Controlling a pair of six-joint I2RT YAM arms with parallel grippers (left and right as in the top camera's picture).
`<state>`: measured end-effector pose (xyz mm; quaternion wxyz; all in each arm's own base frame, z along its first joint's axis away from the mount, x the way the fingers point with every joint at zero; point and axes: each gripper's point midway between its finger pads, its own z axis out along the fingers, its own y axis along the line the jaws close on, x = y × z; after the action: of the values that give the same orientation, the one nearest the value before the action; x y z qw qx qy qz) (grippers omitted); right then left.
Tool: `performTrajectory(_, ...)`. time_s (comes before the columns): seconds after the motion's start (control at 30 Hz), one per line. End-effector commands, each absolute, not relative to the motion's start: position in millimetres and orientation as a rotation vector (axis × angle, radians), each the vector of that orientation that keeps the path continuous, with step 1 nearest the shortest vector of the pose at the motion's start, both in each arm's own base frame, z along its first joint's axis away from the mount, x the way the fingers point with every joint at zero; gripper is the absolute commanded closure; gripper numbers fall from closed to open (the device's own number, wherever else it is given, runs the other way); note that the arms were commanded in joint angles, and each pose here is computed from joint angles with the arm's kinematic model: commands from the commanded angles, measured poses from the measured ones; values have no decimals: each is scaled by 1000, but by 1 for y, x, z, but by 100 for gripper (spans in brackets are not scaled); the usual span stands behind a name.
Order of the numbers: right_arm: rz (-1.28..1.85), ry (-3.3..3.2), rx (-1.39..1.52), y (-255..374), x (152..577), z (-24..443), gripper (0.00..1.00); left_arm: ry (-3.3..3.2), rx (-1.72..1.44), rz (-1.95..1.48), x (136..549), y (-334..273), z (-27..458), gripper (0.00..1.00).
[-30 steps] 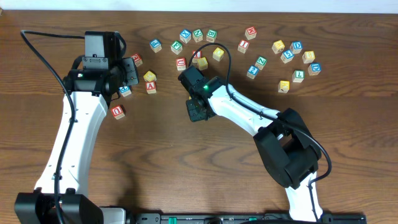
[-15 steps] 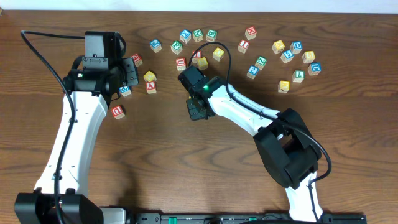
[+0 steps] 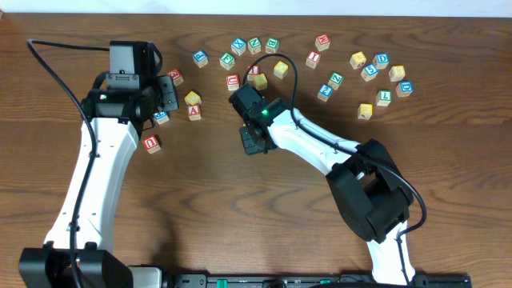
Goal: Spell out CORL
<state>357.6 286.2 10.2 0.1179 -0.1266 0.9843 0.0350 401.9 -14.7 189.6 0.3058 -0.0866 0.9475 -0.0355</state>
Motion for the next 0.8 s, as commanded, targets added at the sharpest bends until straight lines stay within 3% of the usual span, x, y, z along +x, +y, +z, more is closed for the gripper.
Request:
performTrajectory(0.0,77,2877,-349,284,360,7,99,2513,-225,-74,402,-12,188,92)
performTrajectory(0.23,106,2880,-354,286,357,20,99,2509,-225,-74,403,-12,189,92)
performTrajectory(0.5,243,2665,-276,273,380,129,98,2495,-201,-67,405,-12,192,92)
performTrajectory(0.77,203,2532,-31,178,401,212,92,2413,-196,-76,405,-11,224,92)
